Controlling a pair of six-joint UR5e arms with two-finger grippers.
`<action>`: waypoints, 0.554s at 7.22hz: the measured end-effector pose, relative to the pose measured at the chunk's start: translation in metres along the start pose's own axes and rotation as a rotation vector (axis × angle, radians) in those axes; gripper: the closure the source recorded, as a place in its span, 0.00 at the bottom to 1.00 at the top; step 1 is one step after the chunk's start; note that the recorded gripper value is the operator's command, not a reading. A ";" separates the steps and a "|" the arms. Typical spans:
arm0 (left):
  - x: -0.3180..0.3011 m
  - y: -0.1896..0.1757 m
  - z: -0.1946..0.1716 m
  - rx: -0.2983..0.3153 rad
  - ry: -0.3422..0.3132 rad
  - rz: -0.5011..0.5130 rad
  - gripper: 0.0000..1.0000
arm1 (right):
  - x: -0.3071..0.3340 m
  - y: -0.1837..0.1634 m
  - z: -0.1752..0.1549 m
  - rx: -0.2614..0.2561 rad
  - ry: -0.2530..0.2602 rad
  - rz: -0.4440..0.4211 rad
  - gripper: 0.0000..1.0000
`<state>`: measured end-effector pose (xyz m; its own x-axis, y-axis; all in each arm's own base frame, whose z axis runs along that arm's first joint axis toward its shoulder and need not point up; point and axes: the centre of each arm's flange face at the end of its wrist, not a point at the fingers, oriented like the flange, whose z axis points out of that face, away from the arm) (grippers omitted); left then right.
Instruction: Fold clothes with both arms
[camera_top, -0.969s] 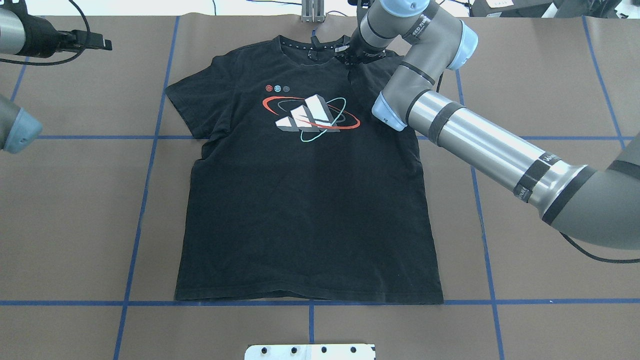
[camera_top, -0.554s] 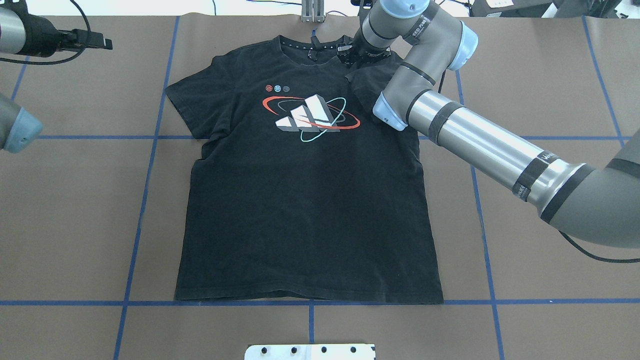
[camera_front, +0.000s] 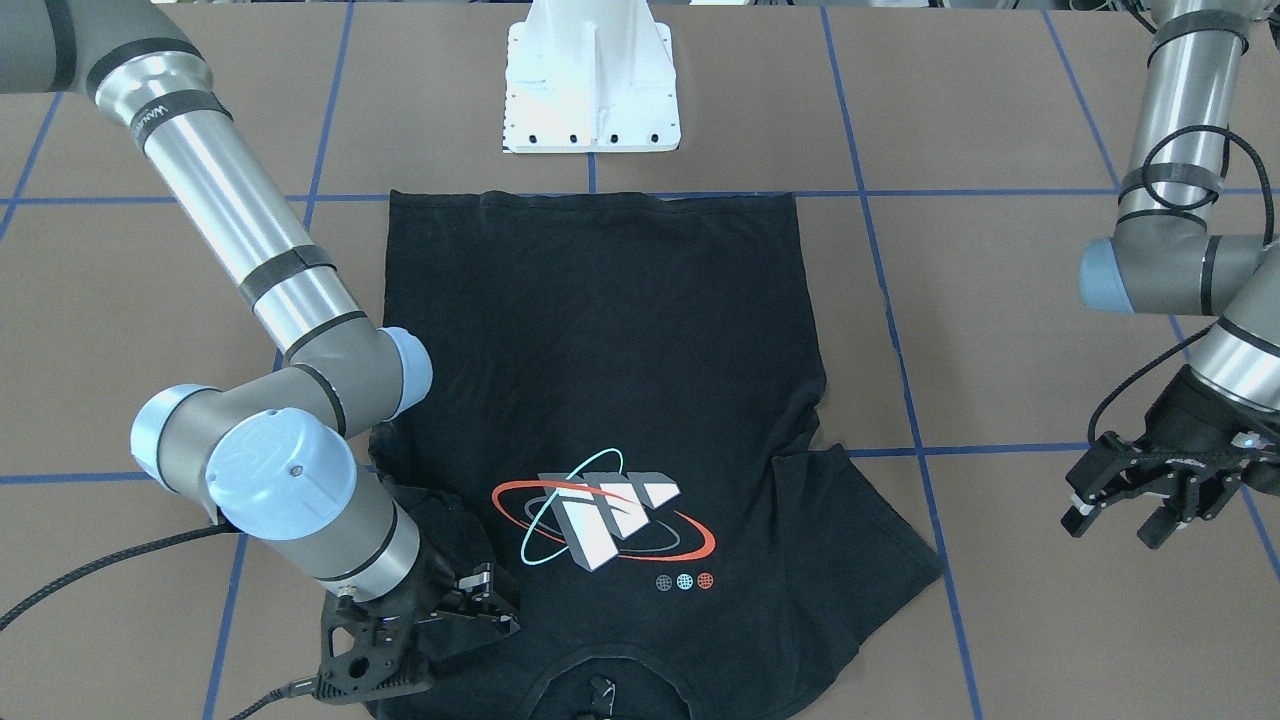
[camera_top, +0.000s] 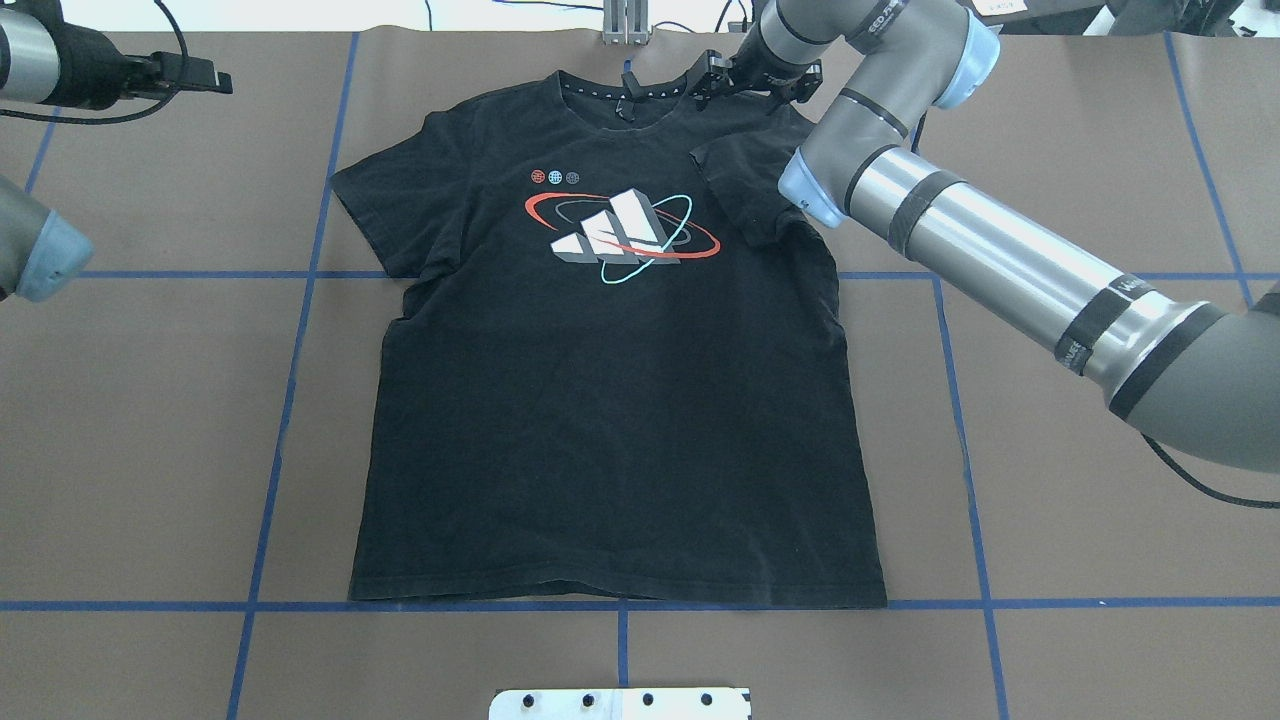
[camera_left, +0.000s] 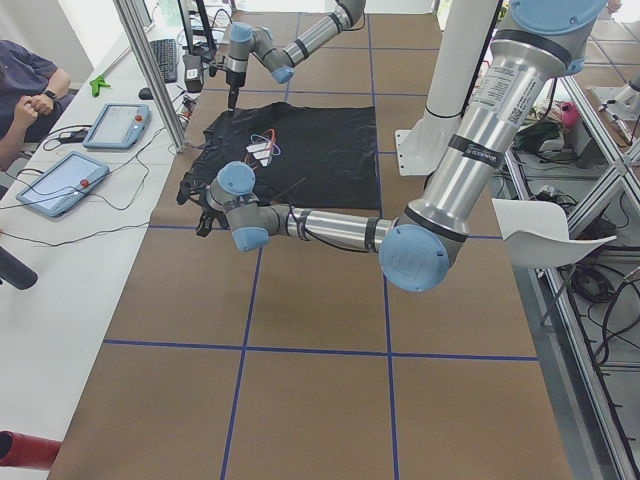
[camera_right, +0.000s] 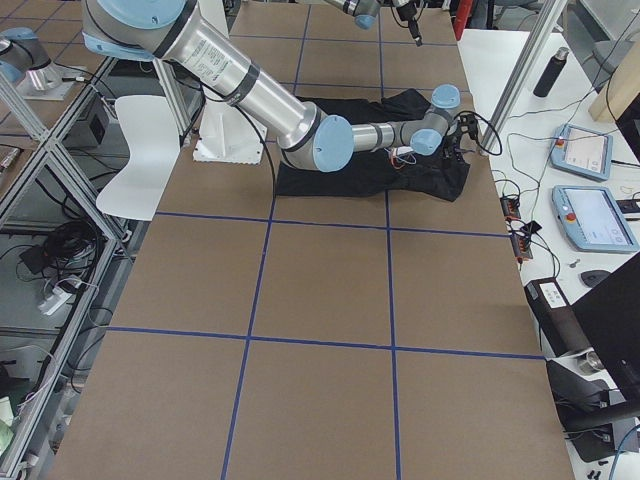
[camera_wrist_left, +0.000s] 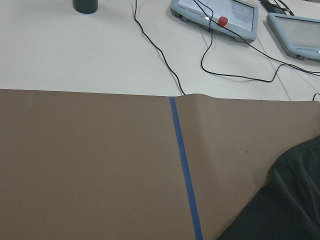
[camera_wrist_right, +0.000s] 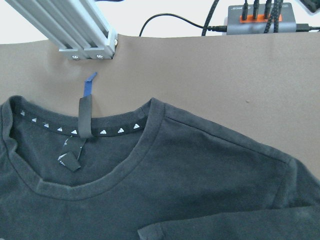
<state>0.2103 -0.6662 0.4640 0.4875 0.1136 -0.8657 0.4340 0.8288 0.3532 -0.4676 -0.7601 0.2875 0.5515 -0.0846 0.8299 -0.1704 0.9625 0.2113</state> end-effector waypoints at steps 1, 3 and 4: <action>0.014 0.001 0.007 -0.006 0.013 -0.031 0.01 | 0.014 -0.008 -0.010 -0.020 -0.017 0.016 0.00; 0.057 0.020 0.043 -0.006 0.027 -0.095 0.01 | 0.039 -0.011 -0.038 -0.058 -0.083 0.062 0.00; 0.073 0.034 0.067 0.007 0.025 -0.120 0.01 | 0.050 0.003 -0.052 -0.056 -0.112 0.071 0.00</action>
<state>0.3115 -0.6659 0.4364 0.4123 0.0272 -0.9106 0.4937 0.8333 0.2485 -0.3979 -0.7485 0.3032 0.4442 -0.0415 0.8950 -0.1583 0.9796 0.1240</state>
